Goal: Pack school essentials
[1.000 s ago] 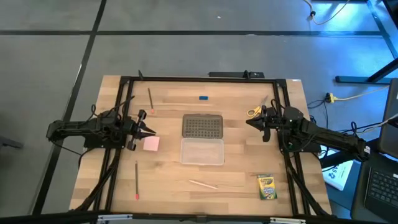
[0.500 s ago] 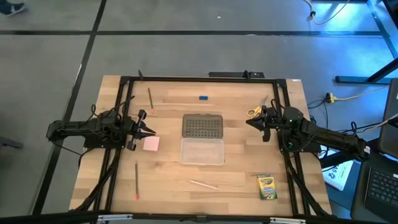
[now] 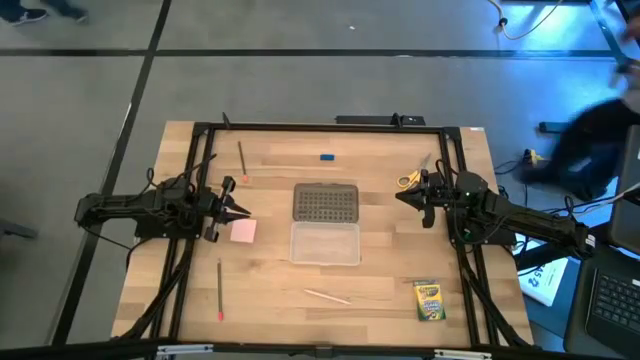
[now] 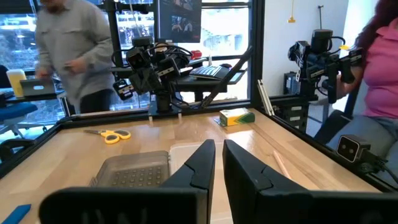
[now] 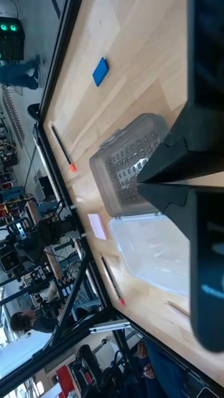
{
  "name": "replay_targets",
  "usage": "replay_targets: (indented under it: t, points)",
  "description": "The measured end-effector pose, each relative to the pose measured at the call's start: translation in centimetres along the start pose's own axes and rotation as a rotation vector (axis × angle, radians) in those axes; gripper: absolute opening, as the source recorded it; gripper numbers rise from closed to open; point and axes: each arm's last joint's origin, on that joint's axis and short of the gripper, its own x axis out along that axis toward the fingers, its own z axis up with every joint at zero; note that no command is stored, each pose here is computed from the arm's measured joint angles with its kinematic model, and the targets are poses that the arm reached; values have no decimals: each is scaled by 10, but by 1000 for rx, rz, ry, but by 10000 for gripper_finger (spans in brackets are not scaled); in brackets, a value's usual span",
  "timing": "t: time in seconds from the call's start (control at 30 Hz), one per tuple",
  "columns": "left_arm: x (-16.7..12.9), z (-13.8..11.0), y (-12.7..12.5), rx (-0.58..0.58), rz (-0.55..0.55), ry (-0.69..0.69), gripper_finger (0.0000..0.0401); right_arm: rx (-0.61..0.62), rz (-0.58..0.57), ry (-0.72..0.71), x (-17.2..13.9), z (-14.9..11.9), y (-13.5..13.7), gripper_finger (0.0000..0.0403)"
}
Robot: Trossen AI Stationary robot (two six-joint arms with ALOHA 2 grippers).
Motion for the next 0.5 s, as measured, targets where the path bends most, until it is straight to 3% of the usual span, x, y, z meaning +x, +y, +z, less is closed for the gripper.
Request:
replay_targets:
  t: [0.5]
  points:
    - [0, 0, 0, 5, 0, 0, 27, -1, 0, 0, 0, 0, 0, 16]
